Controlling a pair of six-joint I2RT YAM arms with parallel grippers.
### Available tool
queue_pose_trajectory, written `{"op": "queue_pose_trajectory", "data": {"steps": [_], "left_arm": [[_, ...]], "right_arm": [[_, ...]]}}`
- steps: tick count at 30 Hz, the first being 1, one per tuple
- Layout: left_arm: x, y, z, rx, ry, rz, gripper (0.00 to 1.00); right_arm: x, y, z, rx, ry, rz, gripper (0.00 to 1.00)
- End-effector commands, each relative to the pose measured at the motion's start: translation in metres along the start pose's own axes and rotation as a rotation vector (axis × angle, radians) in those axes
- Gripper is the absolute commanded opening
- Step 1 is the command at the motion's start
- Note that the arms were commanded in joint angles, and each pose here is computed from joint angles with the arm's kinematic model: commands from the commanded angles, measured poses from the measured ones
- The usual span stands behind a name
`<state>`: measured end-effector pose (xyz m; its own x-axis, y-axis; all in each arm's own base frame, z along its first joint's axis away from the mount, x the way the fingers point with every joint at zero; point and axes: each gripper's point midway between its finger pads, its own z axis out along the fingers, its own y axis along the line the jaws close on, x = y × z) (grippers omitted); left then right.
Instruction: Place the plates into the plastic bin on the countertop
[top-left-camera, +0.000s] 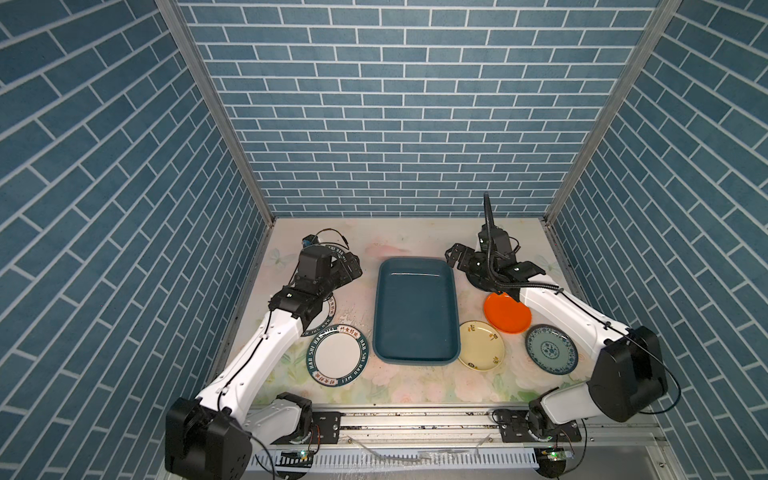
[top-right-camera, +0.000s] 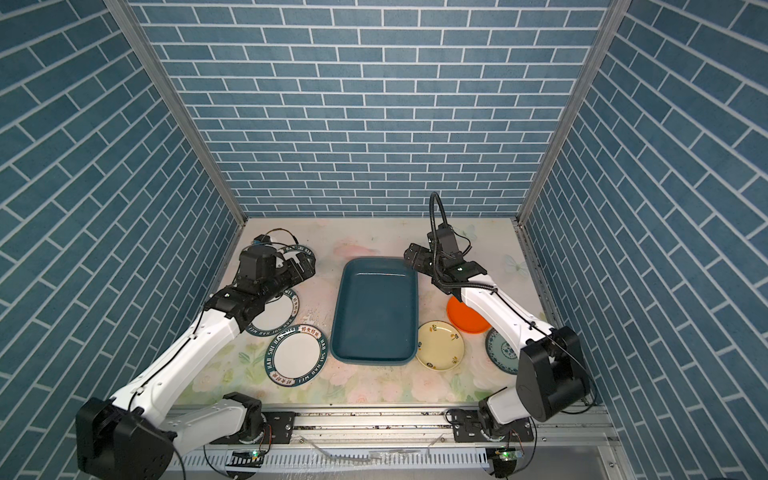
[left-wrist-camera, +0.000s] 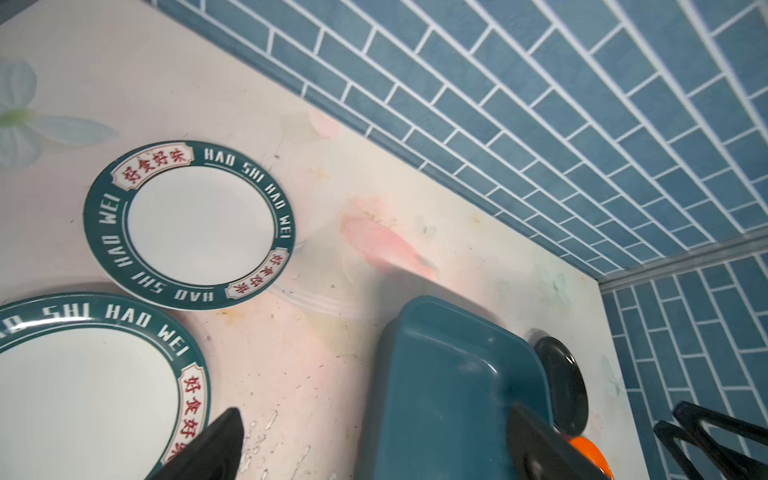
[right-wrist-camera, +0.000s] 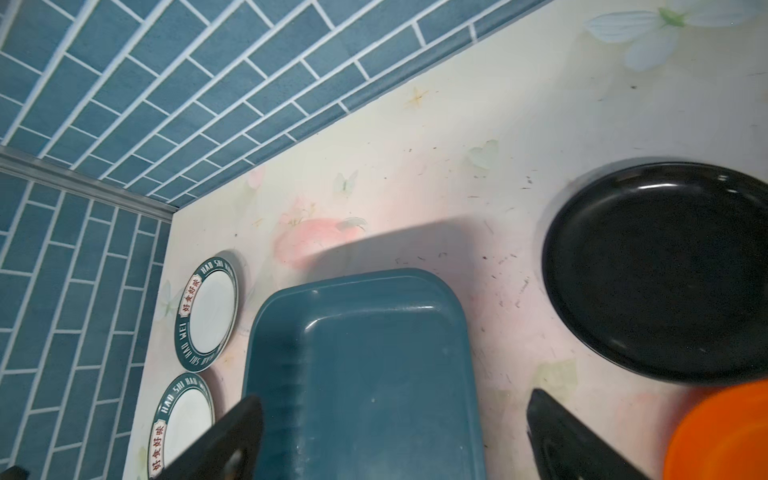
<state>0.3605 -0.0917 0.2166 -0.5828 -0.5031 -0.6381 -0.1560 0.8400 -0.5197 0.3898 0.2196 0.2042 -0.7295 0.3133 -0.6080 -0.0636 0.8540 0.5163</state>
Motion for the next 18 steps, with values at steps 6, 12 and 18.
{"op": "queue_pose_trajectory", "data": {"steps": [6, 12, 18], "left_arm": [[-0.031, 0.06, 0.043, 0.015, 0.07, -0.179, 1.0], [-0.057, 0.119, 0.078, -0.037, 0.099, -0.248, 0.99], [-0.07, 0.167, 0.104, -0.035, 0.103, -0.308, 0.99]], "right_arm": [[-0.01, 0.092, 0.019, -0.39, 0.076, -0.083, 0.99], [0.002, 0.153, 0.016, -0.632, 0.138, -0.158, 0.99], [0.014, 0.201, 0.011, -0.795, 0.192, -0.254, 0.99]]}}
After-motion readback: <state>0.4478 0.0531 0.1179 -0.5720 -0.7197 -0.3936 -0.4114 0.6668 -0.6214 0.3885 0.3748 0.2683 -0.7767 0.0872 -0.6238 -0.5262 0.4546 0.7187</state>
